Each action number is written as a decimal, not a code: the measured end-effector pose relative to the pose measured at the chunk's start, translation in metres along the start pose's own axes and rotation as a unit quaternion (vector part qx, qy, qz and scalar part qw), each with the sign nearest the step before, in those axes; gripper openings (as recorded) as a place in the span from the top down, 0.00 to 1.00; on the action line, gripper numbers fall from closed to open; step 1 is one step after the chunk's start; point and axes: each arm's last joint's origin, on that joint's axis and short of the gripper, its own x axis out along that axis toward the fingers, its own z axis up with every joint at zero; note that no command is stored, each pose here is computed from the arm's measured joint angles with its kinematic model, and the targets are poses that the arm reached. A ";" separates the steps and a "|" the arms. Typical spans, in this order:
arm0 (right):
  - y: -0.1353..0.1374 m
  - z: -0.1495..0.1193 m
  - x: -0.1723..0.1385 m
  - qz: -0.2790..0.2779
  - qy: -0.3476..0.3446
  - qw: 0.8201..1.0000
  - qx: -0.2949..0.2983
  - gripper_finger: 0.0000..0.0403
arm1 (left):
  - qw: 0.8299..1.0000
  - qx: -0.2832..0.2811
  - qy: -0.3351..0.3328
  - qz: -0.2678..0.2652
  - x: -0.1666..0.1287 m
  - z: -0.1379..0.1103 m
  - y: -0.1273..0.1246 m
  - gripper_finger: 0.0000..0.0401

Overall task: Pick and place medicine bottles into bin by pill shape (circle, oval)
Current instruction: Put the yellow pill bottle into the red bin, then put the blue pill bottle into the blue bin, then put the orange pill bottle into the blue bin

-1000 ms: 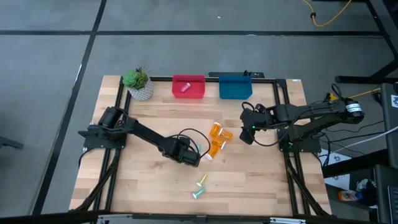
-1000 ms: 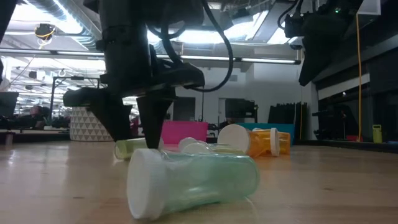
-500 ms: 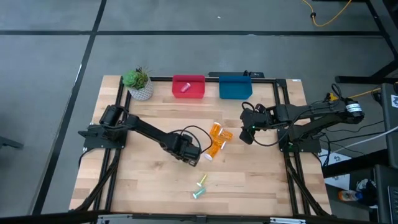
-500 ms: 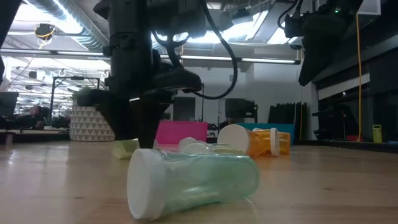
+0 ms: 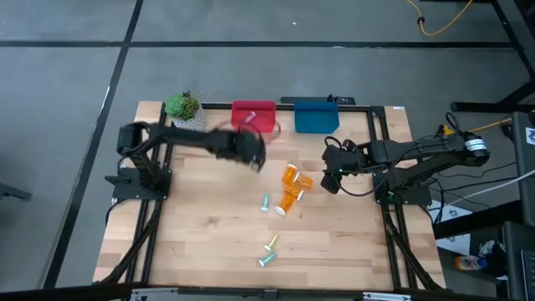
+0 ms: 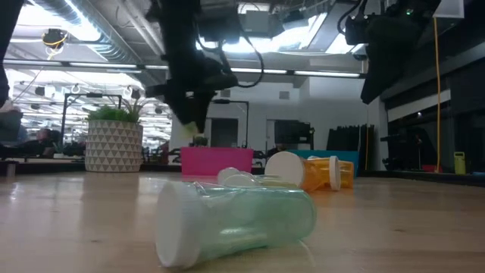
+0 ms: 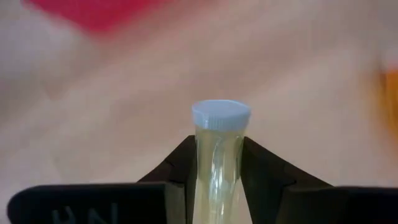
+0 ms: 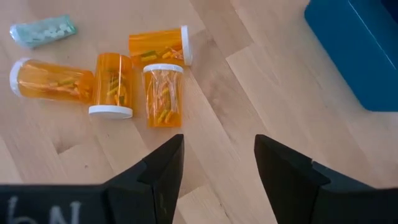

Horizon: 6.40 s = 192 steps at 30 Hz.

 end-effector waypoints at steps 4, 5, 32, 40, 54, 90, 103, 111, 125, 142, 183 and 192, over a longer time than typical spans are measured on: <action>0.000 0.001 0.000 -0.001 -0.006 1.000 0.001 0.51 | 0.999 -0.005 -0.036 -0.018 0.020 0.051 0.034 0.78; 0.000 0.001 0.000 0.000 -0.007 1.000 0.001 0.51 | 0.999 -0.007 -0.043 -0.025 0.027 0.061 0.041 0.78; 0.003 0.006 0.000 0.015 -0.030 0.998 0.052 0.51 | 0.992 0.022 -0.087 -0.087 0.054 0.116 0.099 0.65; 0.003 0.006 0.000 0.015 -0.030 0.998 0.051 0.51 | 0.993 0.006 -0.087 -0.084 0.055 0.118 0.103 0.64; 0.003 0.005 0.000 0.017 -0.026 0.998 0.050 0.51 | 0.984 0.120 -0.031 -0.131 0.035 0.065 0.029 0.64; 0.004 0.006 0.000 0.020 -0.031 0.998 0.054 0.51 | 0.989 0.094 -0.005 -0.117 -0.010 -0.075 -0.073 0.64; 0.004 0.007 0.000 0.021 -0.033 0.998 0.053 0.51 | 0.982 0.069 -0.001 -0.178 -0.003 -0.100 -0.100 0.64; 0.004 0.006 0.000 0.020 -0.032 0.998 0.050 0.51 | 0.987 0.045 0.016 -0.151 0.017 -0.125 -0.110 0.64; 0.004 0.007 0.000 0.021 -0.033 0.998 0.051 0.51 | 0.996 0.070 -0.002 -0.063 0.033 -0.119 -0.095 0.65; 0.004 0.007 0.000 0.021 -0.034 0.998 0.051 0.51 | 0.991 0.132 -0.004 -0.033 0.045 -0.026 -0.066 0.81; 0.005 0.009 0.000 0.024 -0.046 0.997 0.057 0.51 | 0.991 0.118 -0.033 -0.059 0.057 0.160 0.098 0.60; 0.005 0.008 0.000 0.027 -0.041 0.997 0.056 0.51 | 0.984 0.139 0.041 -0.105 0.027 0.121 0.051 0.60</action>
